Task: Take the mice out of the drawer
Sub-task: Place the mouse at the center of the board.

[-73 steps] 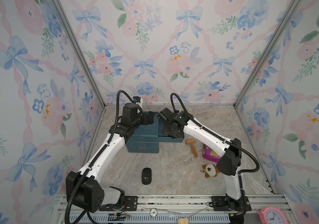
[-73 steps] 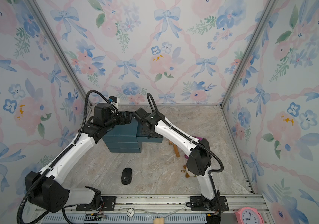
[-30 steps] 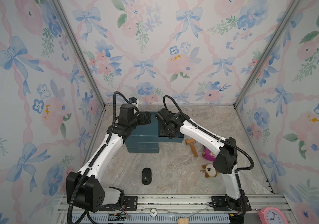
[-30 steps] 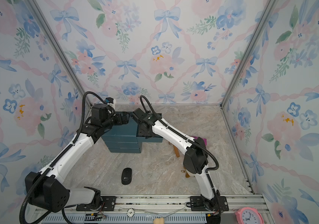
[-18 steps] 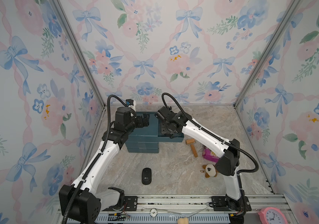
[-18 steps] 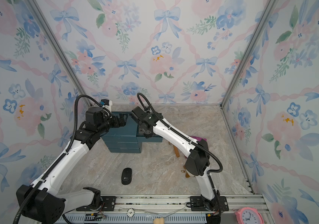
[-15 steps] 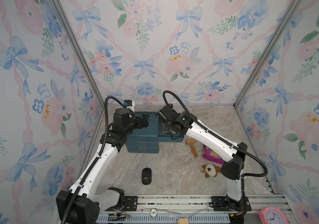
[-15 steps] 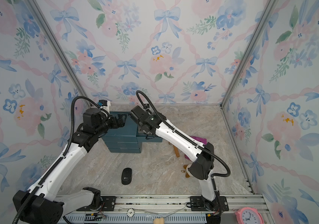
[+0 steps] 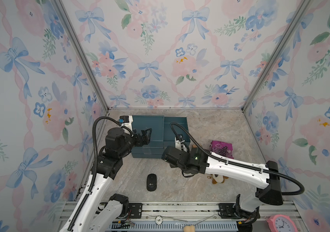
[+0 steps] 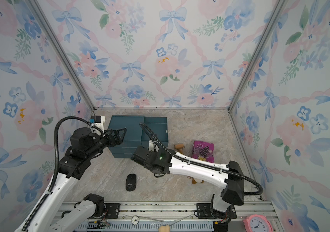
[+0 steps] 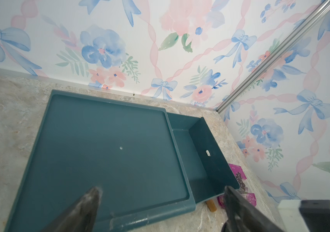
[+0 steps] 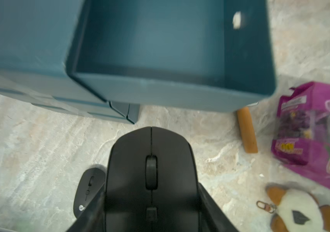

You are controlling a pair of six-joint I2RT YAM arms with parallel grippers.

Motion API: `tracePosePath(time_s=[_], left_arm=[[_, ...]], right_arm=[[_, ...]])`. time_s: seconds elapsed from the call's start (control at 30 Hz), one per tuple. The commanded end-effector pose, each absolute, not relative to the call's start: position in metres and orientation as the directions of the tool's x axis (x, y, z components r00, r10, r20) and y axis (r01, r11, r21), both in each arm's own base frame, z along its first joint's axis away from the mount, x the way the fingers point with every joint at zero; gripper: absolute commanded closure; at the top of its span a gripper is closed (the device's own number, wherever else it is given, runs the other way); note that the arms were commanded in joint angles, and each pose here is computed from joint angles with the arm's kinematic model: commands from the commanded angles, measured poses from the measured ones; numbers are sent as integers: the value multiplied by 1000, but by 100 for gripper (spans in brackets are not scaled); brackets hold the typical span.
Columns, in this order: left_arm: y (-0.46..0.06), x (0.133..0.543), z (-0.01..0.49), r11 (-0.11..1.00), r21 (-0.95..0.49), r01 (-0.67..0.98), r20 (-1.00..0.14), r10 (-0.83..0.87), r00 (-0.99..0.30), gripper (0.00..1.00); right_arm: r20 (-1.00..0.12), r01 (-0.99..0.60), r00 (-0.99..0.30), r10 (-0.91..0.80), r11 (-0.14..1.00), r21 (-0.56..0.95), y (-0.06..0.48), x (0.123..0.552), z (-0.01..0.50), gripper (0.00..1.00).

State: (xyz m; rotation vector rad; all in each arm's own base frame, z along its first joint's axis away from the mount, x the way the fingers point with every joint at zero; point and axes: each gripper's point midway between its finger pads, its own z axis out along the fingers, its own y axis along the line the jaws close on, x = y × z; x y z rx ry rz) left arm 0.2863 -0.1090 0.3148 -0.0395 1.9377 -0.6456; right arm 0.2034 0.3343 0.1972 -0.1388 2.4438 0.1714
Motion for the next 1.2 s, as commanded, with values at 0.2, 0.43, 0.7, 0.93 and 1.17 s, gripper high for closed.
tracePosePath(time_s=[0.2, 0.43, 0.7, 0.93, 1.17], left_arm=[[-110, 255, 302, 821, -505, 265, -802, -333, -497, 2], [-109, 249, 295, 816, -518, 257, -794, -347, -499, 2], [-108, 249, 290, 820, -514, 251, -793, -343, -503, 2], [-110, 251, 295, 825, -499, 265, -803, -326, -498, 2], [-111, 252, 297, 825, -495, 273, -807, -320, -497, 2]], right_arm=[[-595, -52, -803, 37, 990, 132, 373, 175, 120, 61], [-539, -74, -842, -6, 992, 104, 393, 152, 78, 61], [-495, -85, -869, -30, 992, 90, 402, 131, 50, 61], [-498, -92, -866, -48, 994, 64, 409, 131, 31, 59], [-526, -90, -848, -62, 996, 27, 409, 137, 26, 55]])
